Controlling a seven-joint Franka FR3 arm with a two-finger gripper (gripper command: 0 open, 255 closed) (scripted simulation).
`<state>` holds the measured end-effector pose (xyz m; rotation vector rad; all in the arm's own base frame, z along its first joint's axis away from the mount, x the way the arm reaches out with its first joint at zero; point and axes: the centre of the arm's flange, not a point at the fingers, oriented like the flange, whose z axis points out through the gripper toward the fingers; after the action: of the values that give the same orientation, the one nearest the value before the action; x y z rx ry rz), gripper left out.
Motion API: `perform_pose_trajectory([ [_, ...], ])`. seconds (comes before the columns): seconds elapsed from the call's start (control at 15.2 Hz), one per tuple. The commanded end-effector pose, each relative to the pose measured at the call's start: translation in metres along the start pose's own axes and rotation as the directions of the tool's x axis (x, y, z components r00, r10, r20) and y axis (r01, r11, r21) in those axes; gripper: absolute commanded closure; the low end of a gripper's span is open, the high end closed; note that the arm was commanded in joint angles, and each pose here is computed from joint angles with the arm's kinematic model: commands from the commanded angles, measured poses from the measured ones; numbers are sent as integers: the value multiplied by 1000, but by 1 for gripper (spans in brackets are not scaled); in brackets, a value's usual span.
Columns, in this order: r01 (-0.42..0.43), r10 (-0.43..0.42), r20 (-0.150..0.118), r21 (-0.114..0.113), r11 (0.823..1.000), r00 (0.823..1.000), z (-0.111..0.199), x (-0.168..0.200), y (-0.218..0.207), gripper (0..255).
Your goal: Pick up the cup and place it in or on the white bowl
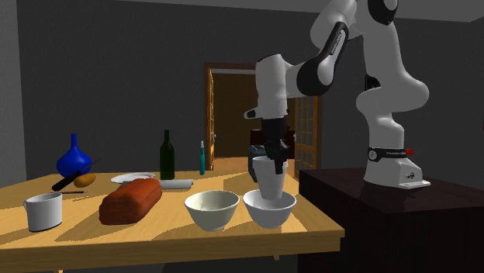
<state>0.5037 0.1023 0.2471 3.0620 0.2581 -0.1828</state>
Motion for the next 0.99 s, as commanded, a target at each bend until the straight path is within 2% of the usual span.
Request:
perform_pose_trajectory([
  [0.0,0,0,-1,0,1000,1000,2,0,0,255],
  [0.33,0,0,-1,0,1000,1000,2,0,0,255],
  [0.4,0,0,-1,0,1000,1000,2,0,0,0],
  [0.73,0,0,-1,0,1000,1000,2,0,0,0],
  [0.92,0,0,-1,0,1000,1000,-38,0,0,0],
])
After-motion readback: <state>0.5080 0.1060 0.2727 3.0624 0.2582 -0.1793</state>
